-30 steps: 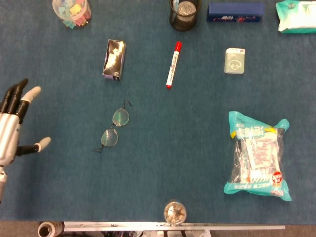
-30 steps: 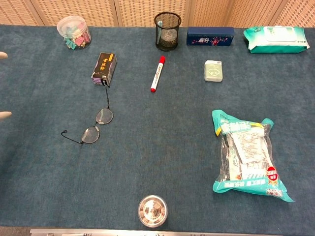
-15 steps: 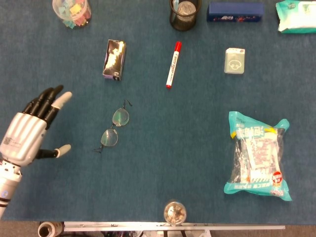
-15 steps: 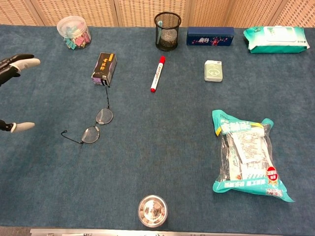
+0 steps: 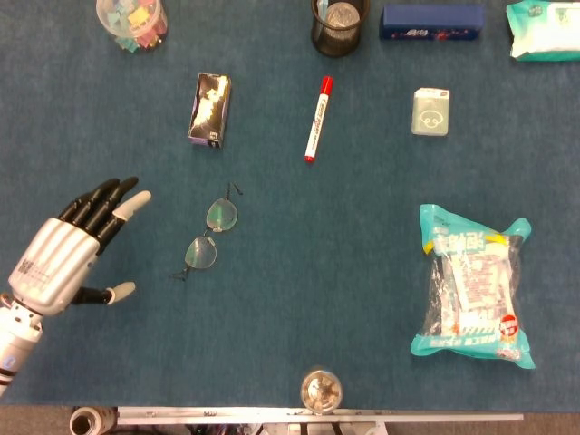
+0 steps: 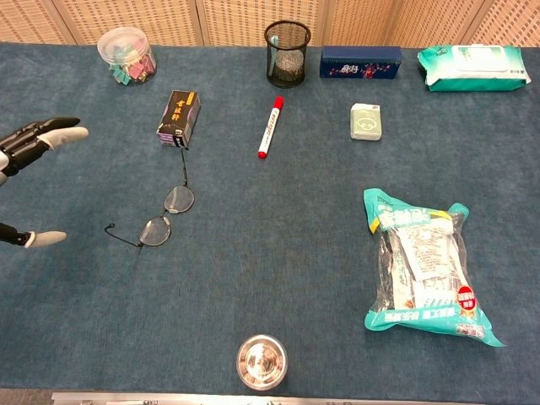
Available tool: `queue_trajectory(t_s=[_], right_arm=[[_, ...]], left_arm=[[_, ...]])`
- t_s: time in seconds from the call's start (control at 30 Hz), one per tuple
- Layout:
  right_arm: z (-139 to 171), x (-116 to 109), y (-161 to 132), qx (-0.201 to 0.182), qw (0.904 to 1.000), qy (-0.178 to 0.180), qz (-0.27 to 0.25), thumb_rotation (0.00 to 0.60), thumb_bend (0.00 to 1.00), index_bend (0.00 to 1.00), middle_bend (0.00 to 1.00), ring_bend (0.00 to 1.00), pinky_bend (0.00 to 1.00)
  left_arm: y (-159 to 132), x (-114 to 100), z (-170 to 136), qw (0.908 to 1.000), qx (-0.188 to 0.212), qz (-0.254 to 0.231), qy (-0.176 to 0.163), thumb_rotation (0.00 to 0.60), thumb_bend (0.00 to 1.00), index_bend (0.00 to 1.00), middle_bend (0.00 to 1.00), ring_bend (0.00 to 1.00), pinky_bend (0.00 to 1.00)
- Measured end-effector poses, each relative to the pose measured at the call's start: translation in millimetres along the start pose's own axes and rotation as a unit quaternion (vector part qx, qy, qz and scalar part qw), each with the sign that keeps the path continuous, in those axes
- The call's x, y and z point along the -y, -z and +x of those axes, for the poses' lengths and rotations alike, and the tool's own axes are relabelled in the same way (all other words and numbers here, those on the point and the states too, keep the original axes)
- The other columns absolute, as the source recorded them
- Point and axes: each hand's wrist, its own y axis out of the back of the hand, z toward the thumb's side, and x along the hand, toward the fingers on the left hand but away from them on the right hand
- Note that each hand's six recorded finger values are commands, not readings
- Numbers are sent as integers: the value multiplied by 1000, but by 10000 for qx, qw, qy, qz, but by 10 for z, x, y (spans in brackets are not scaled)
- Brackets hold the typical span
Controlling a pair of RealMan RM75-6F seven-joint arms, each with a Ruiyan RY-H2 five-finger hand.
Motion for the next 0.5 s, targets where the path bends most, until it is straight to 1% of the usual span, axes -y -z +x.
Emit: queue_trajectory(t_s=[0.1,0.3,0.5], right_arm=[[-7,11,10,7,10000,-11,-14,600,369,309,325,259,356],[-9,38,21,-4,10000,-50,-51,600,369,309,325,259,356],[4,19,64,22,10000,-29,-84,600,369,309,325,259,356]], left_arm=[[-55,-1,-4,9999,61,-150,-33,600,22,41,0,0,169],[-252,8,33,9984,349,-431,-134,600,22,41,0,0,169],[-379,87,74,9970,460,-621,-66,600,22,41,0,0,169]])
